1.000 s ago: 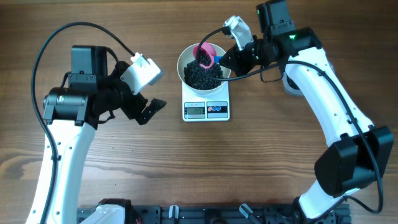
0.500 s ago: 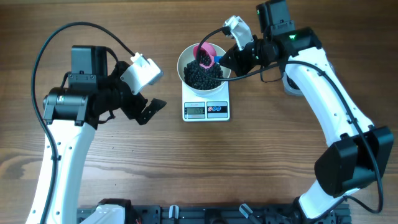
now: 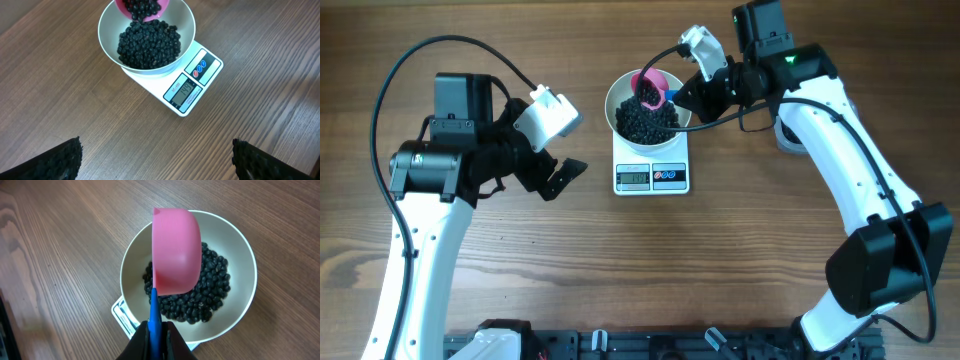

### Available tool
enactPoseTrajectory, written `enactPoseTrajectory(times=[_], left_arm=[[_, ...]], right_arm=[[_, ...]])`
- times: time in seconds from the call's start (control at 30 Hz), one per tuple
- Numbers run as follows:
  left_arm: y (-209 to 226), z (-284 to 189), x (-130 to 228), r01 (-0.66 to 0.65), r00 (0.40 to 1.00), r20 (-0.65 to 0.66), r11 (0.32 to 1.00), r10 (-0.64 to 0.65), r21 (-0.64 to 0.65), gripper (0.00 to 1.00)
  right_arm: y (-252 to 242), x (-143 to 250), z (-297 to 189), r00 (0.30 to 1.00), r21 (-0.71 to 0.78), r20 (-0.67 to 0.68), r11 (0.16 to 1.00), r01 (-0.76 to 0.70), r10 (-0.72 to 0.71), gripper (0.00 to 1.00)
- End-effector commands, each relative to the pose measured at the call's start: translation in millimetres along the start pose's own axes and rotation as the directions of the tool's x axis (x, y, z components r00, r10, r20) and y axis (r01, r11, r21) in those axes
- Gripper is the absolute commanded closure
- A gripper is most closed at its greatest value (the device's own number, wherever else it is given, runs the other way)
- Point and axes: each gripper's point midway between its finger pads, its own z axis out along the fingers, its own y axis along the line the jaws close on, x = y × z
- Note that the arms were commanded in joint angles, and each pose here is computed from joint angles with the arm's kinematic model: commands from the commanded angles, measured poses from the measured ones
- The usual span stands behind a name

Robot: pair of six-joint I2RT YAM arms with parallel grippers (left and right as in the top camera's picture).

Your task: Scoop item into bowl and weigh 150g on scale

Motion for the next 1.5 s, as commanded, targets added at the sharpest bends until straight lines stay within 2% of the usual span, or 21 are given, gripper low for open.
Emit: enactPoseTrajectory(times=[0.0,0.3,0.53,0.87,1.1,1.47], left_arm=[[-1.0,2.9,2.3,0.011,1.0,-0.004,1.0,-0.011,0.01,0.0],[-1.0,2.9,2.3,0.011,1.0,-0.004,1.0,-0.011,0.01,0.0],[-1.0,2.9,2.3,0.011,1.0,-0.004,1.0,-0.011,0.01,0.0],[-1.0,2.9,2.3,0.011,1.0,-0.004,1.0,-0.011,0.01,0.0],[-1.0,2.9,2.2,0.011,1.0,-0.004,1.0,-0.011,0.01,0.0],[-1.0,2.9,2.3,0.011,1.0,-0.004,1.0,-0.011,0.01,0.0]], right_arm=[[2.7,-13.3,-13.2,0.997,0.029,0.036,0.998,0.063,-0.064,0.96],[3.6,-13.5,-13.1,0.997,0.025,0.038,0.997,0.072,-0.073,0.96],[12.8,-18.5,-19.6,0.995,-0.085,0.08,0.995,-0.053,0.059,0.96],[-4.9,-26.9,-68.6,0.939,-0.322,0.188,0.921,-0.218,0.288,0.96],[-17.4,-25.8,-82.7,0.92,-0.344,0.214,0.907,-0.244,0.329,0.96],[-26.0,-26.0,-81.5,0.93,-0.292,0.237,0.934,-0.207,0.281,0.96]])
